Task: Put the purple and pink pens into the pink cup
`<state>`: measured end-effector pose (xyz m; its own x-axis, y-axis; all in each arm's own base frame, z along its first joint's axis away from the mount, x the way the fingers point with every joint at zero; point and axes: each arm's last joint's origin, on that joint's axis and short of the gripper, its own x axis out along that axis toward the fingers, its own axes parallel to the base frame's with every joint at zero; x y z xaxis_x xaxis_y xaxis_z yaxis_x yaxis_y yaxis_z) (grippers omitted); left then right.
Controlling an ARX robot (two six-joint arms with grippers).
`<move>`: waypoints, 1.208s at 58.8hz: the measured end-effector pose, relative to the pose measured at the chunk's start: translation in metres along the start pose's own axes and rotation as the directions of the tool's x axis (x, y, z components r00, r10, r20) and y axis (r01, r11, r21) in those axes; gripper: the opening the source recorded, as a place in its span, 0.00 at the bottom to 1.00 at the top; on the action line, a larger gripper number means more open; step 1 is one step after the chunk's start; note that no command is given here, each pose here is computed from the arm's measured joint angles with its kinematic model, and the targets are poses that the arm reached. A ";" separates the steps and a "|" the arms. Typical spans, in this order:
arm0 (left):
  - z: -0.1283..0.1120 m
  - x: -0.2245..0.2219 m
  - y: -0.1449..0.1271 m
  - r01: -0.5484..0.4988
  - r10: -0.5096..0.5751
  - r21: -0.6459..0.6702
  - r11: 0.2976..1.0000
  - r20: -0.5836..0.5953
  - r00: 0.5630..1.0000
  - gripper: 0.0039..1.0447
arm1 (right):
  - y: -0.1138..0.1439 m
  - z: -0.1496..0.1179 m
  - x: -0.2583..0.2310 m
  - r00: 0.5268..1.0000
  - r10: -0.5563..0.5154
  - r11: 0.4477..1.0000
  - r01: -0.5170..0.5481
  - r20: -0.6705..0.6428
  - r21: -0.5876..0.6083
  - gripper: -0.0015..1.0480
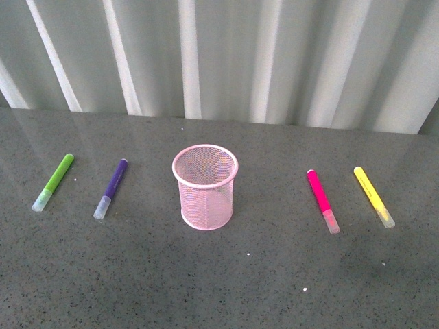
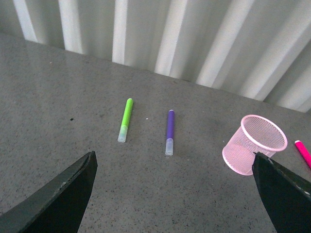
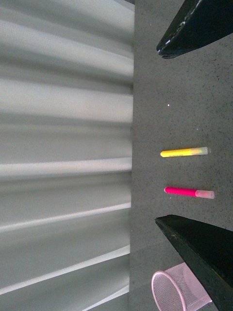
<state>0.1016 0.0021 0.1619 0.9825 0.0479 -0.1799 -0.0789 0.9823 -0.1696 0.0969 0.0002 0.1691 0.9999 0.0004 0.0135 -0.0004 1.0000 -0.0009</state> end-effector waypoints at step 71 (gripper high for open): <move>0.006 0.298 -0.067 0.263 -0.072 0.234 0.936 -0.603 0.795 0.94 | 0.000 0.000 0.000 1.000 0.000 1.000 0.000 0.000 0.000 0.93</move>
<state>0.4004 -0.0488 0.1253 0.6848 -0.1417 -0.7148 0.2236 0.9744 0.0211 0.0969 0.0002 0.1691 0.9999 0.0008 0.0135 -0.0008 1.0000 -0.0009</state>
